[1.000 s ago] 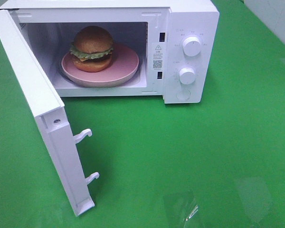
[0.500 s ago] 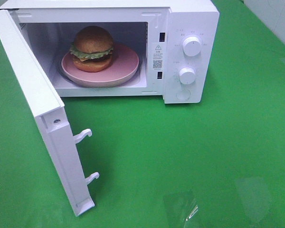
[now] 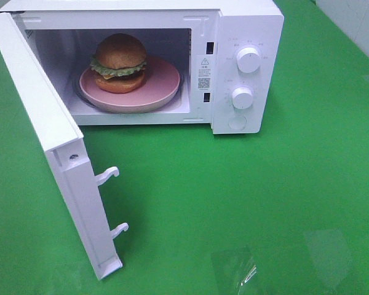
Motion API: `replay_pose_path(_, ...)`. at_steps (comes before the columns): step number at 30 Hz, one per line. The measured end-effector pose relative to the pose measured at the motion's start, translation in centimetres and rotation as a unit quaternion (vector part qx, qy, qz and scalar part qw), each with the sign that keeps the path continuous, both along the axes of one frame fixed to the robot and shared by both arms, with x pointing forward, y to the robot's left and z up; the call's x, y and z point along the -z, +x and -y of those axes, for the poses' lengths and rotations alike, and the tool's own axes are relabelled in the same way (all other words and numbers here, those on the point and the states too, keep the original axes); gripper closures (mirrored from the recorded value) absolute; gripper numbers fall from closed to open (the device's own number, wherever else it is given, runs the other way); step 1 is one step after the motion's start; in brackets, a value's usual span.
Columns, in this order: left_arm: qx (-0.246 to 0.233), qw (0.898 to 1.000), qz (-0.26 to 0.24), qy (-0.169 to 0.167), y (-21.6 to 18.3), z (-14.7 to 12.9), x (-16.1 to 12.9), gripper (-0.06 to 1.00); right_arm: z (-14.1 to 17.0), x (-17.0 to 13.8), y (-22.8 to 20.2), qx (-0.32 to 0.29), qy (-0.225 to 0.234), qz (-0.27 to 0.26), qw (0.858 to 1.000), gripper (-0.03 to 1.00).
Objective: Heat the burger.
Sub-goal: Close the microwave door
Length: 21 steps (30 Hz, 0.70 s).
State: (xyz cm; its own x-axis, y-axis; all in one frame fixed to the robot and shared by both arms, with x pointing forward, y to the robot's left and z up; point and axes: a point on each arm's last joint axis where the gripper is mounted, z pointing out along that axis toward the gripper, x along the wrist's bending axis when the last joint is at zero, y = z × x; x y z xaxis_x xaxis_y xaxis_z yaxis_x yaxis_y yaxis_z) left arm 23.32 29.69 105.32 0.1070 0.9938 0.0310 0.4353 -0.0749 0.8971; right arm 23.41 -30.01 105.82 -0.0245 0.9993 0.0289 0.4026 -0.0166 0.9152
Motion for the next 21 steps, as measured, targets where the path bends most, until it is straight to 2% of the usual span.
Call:
replay_pose_path(4, 0.0, 1.0, 0.001, 0.0, 0.0, 0.0, -0.1, -0.03, 0.0, 0.0, 0.0, 0.0, 0.0, 0.0, 1.0, 0.21)
replay_pose_path(7, -0.001, 0.999, 0.033, -0.003, -0.2, 0.0, -1.3, -0.03, 0.0, 0.0, 0.0, 0.0, 0.0, 0.0, 1.0, 0.21)
replay_pose_path(13, -0.008, 0.999, 0.053, 0.004, 1.4, -0.1, -2.6, 0.06, 0.0, 0.0, 0.0, 0.0, 0.0, 0.0, 1.0, 0.21)
replay_pose_path(14, -0.01, 0.998, 0.061, 0.005, 2.2, -0.2, -3.0, 0.14, 0.0, 0.0, 0.0, 0.0, 0.0, 0.0, 1.0, 0.21)
replay_pose_path(15, -0.01, 0.998, 0.061, 0.005, 2.2, -0.2, -3.0, 0.14, 0.0, 0.0, 0.0, 0.0, 0.0, 0.0, 1.0, 0.21)
replay_pose_path(16, -0.011, 0.998, 0.063, 0.005, 2.6, -0.1, -3.1, 0.25, 0.0, 0.0, 0.0, 0.0, 0.0, 0.0, 1.0, 0.21)
replay_pose_path(17, -0.011, 0.998, 0.063, 0.005, 2.6, -0.1, -3.1, 0.25, 0.0, 0.0, 0.0, 0.0, 0.0, 0.0, 1.0, 0.21)
replay_pose_path(19, -0.013, 0.997, 0.076, 0.003, 4.4, -0.1, -3.8, 0.51, 0.0, 0.0, 0.0, 0.0, 0.0, 0.0, 1.0, 0.21)
replay_pose_path(20, -0.013, 0.997, 0.076, 0.003, 4.4, -0.1, -3.8, 0.51, 0.0, 0.0, 0.0, 0.0, 0.0, 0.0, 1.0, 0.21)
replay_pose_path(21, -0.014, 0.997, 0.073, 0.002, 5.2, -0.1, -3.9, 0.63, 0.0, 0.0, 0.0, 0.0, 0.0, 0.0, 1.0, 0.21)
